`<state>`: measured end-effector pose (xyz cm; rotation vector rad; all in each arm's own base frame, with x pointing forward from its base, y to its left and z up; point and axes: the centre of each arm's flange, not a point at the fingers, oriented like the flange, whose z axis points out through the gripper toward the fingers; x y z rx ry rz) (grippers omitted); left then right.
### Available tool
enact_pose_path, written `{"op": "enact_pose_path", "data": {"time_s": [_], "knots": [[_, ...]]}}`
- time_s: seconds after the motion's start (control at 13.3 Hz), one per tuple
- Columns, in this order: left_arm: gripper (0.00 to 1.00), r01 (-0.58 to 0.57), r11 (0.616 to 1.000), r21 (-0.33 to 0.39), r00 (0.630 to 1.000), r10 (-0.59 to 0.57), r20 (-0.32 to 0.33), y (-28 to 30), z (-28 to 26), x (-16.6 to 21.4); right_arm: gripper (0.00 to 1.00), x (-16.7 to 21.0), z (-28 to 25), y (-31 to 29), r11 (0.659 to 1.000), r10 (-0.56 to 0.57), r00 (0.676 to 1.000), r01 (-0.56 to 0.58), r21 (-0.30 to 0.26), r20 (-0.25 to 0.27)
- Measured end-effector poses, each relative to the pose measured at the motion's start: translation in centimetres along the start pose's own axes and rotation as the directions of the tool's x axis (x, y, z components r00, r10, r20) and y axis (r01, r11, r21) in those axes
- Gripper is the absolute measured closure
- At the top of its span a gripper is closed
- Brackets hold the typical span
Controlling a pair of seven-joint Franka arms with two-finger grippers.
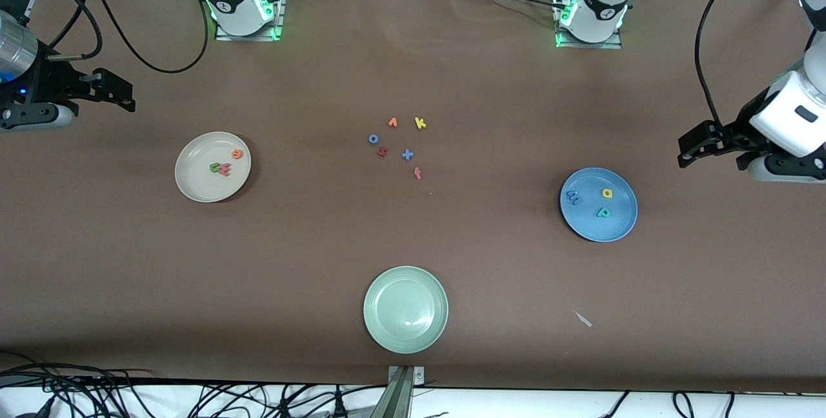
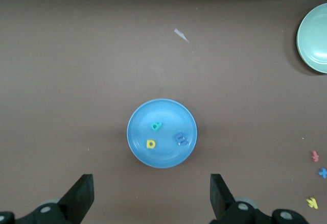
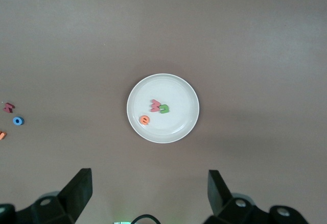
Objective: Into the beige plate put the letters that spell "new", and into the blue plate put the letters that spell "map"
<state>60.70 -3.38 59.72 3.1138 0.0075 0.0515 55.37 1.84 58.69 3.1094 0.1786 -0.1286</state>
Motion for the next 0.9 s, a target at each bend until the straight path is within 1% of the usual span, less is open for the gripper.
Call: {"op": "enact_pose_path", "data": {"time_s": [0.15, 0.3, 0.9], "knots": [[0.00, 0.011, 1.000, 0.000, 1.000, -0.011, 0.013, -0.8, -0.1, -1.5, 0.00, 0.0, 0.0, 0.0, 1.000, 0.000, 1.000, 0.000, 0.000, 0.000], [0.00, 0.006, 1.000, -0.001, 1.000, -0.006, 0.012, -0.6, -0.6, -2.6, 0.00, 0.0, 0.0, 0.0, 1.000, 0.000, 1.000, 0.000, 0.000, 0.000], [0.00, 0.004, 1.000, -0.002, 1.000, -0.004, 0.007, -0.4, -1.0, -3.2, 0.00, 0.0, 0.0, 0.0, 1.000, 0.000, 1.000, 0.000, 0.000, 0.001]]}}
